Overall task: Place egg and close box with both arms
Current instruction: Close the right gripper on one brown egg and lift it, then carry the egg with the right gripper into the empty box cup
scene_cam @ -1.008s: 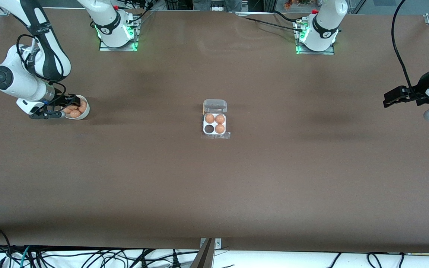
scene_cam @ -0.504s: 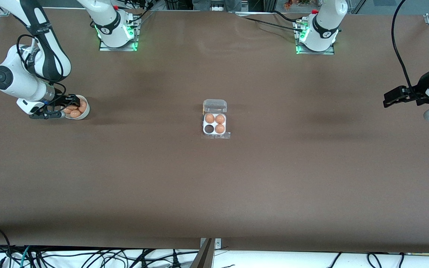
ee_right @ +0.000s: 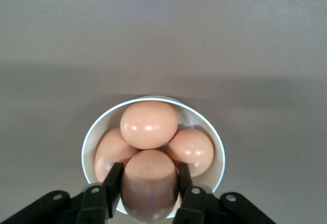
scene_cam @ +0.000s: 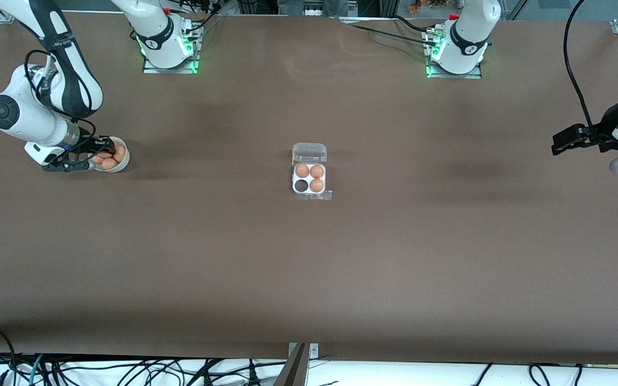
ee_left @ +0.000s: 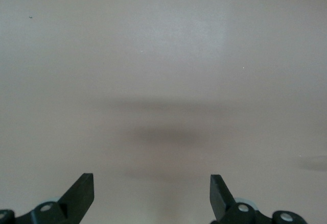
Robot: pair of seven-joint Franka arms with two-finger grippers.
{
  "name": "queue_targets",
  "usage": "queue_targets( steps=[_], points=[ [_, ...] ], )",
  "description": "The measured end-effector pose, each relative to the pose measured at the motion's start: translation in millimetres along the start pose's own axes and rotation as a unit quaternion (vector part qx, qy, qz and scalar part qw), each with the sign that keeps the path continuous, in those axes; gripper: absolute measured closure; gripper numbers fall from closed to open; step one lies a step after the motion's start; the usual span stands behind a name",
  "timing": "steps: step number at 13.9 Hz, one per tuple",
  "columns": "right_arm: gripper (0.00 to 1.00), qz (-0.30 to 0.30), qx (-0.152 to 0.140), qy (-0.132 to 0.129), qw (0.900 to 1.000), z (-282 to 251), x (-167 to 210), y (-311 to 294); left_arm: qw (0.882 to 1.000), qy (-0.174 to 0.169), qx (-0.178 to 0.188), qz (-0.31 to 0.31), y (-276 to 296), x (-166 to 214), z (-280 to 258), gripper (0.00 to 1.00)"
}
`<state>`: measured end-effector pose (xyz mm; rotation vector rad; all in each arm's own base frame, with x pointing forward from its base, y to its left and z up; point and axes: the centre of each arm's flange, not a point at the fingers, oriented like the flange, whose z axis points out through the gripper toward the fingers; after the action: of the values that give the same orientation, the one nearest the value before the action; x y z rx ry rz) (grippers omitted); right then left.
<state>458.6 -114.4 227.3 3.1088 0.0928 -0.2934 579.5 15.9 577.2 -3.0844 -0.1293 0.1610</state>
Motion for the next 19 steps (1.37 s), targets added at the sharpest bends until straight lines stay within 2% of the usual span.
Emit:
queue_targets(
  steps=[7,12,15,19],
  points=[
    [0.52,-0.005,-0.001,-0.001,1.000,-9.0,6.9,-2.8,1.000,0.000,0.000,0.000,0.0,0.0,0.0,0.00],
    [0.52,-0.013,0.001,-0.015,1.000,-52.2,32.0,-8.0,1.000,0.000,0.000,0.000,0.0,0.0,0.0,0.00],
    [0.52,-0.008,0.006,-0.022,1.000,-88.5,53.7,-41.8,1.000,0.001,0.000,0.000,0.0,0.0,-0.8,0.00],
    [0.52,0.016,0.003,-0.021,1.000,-130.0,82.4,-128.6,1.000,0.002,0.000,0.000,-0.1,0.1,-1.7,0.00]
  ],
)
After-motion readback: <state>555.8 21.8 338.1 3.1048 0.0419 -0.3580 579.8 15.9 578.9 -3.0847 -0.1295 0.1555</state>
